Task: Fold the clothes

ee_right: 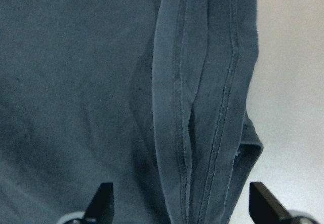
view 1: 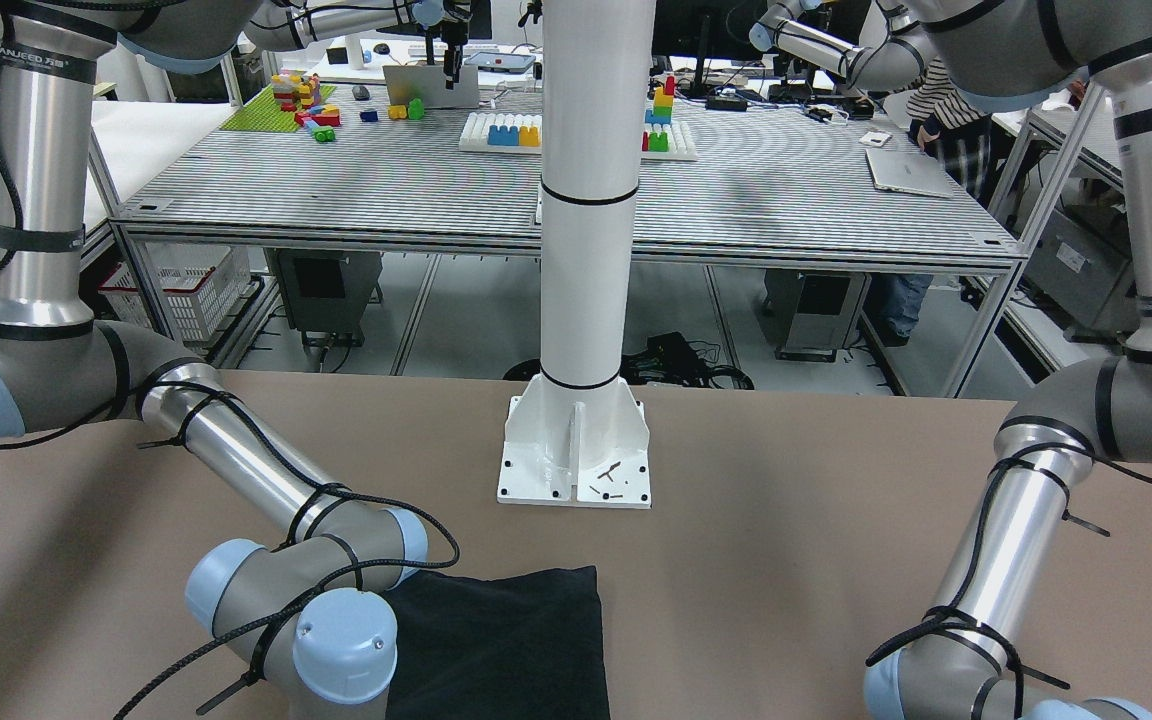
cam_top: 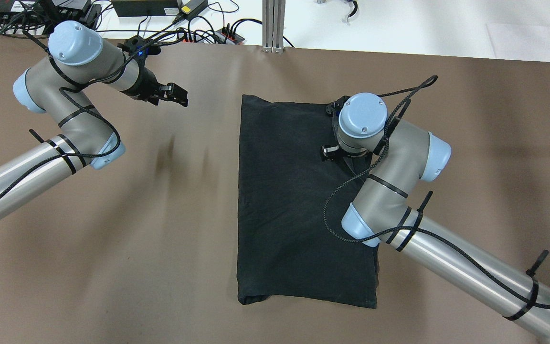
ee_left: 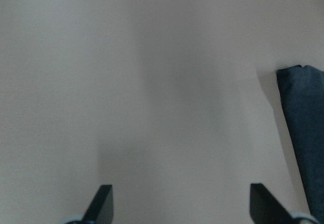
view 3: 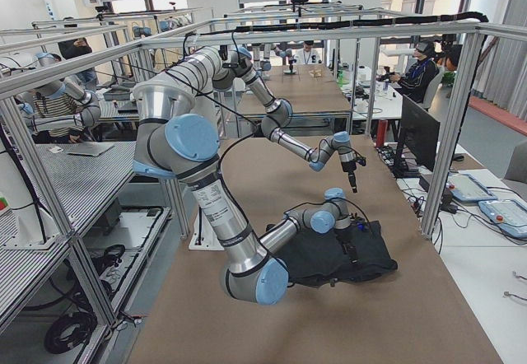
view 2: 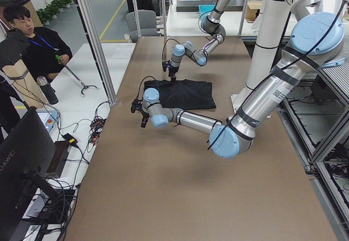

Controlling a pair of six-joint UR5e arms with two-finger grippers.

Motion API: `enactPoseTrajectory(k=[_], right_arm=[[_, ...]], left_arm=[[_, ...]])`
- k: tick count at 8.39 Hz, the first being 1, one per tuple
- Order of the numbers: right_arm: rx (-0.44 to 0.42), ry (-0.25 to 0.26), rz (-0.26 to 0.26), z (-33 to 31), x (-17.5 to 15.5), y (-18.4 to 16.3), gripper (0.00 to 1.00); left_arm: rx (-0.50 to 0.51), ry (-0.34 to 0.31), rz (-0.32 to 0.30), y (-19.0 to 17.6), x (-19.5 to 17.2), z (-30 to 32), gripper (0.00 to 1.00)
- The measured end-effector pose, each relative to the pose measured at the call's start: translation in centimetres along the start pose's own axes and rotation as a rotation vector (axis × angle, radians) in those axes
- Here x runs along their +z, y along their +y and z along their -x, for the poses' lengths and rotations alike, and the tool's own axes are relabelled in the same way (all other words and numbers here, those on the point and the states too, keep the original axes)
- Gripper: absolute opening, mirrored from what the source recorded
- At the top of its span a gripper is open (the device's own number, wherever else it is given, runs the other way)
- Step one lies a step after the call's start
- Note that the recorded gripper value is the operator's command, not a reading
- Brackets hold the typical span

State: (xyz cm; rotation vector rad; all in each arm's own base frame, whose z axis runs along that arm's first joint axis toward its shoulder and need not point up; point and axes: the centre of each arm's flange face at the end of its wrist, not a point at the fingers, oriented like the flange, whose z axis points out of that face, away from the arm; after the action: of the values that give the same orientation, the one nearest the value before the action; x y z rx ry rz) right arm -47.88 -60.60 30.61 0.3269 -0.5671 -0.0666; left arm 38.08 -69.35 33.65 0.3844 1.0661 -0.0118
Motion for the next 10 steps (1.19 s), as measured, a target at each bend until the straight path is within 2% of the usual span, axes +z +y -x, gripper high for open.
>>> enactPoseTrajectory(k=[2,5,8,10], right_arm=[[0.004,0.02,0.008,-0.7,2.2,-0.6,0.94],[0.019,0.041,0.001,-2.6,3.0,-1.7,0.94],[0.029,0.106,0.006,-10.6,4.5,-3.9,0.94],[0.027,0.104,-0.011,-14.7,5.6,-3.5,0.94]], left_arm=[[0.0,0.0,0.0,0.0,0.0,0.0,0.95],[0.001,0.001,-0.001,0.0,-0.1,-0.1,0.95],[0.002,0.003,-0.002,0.0,-0.2,-0.1,0.95],[0.002,0.007,-0.004,0.1,-0.3,-0.3,0.95]])
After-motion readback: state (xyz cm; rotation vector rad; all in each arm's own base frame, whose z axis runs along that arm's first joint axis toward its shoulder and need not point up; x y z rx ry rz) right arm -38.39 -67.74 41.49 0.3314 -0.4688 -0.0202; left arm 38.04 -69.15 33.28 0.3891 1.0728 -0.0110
